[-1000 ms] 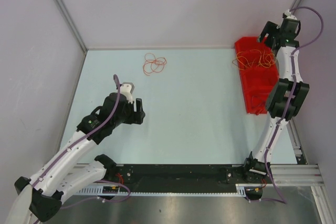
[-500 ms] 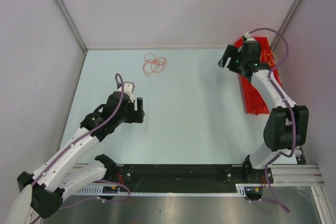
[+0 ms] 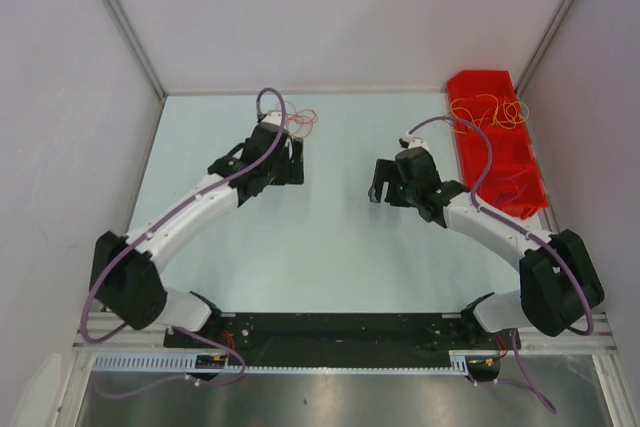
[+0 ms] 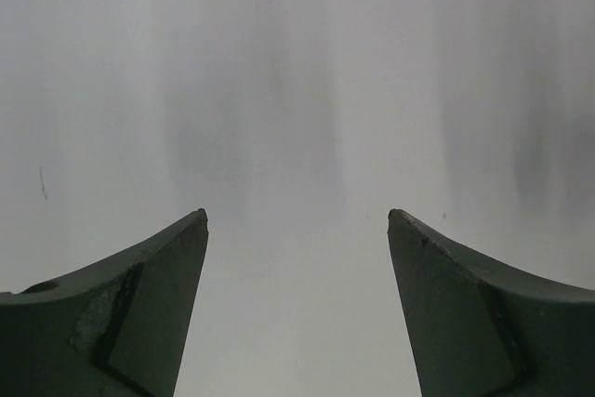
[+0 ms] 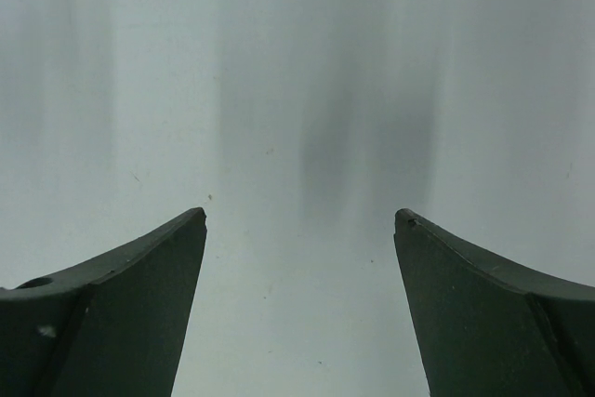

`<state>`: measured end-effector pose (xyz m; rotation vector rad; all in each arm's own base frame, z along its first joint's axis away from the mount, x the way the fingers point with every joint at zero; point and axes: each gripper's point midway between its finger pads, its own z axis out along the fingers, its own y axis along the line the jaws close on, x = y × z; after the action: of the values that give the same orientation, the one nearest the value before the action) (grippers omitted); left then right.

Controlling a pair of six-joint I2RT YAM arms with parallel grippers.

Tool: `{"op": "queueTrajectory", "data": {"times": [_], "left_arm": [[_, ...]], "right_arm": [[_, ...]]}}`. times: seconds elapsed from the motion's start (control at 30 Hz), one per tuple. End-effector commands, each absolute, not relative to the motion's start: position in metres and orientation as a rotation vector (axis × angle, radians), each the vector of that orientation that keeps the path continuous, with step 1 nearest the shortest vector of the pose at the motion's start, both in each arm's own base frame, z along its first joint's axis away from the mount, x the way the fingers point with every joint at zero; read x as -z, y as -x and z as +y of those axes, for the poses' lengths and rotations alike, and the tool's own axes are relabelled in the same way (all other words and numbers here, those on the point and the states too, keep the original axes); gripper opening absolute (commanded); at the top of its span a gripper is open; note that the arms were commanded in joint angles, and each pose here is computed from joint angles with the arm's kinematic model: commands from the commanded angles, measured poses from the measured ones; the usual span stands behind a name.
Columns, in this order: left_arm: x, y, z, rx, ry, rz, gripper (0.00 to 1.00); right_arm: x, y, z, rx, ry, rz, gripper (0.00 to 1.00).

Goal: Untangle the cables

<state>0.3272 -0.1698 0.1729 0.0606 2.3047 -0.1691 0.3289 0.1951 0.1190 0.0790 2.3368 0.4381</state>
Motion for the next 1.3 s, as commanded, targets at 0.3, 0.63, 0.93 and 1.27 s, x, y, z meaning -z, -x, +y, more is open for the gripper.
{"op": "queueTrajectory", "data": {"times": [0.3, 0.63, 0.93, 1.27], "left_arm": [[-0.159, -0.481, -0.204, 0.098, -0.017, 2.252, 0.83], [-0.122, -0.579, -0.205, 0.1, -0.001, 2.265, 0.79], [-0.099, -0.613, -0.21, 0.291, 0.063, 2.251, 0.78], [-0.064, -0.616, -0.235, 0.507, 0.088, 2.294, 0.75]], "right_arm": [[-0.115, -0.324, 0.195, -0.51, -0.087, 2.134, 0.86], [-0.112, -0.323, 0.217, -0.701, 0.043, 2.124, 0.83], [-0.109, -0.325, 0.215, -0.758, 0.034, 2.128, 0.84], [-0.108, -0.326, 0.213, -0.767, 0.025, 2.129, 0.84]]}}
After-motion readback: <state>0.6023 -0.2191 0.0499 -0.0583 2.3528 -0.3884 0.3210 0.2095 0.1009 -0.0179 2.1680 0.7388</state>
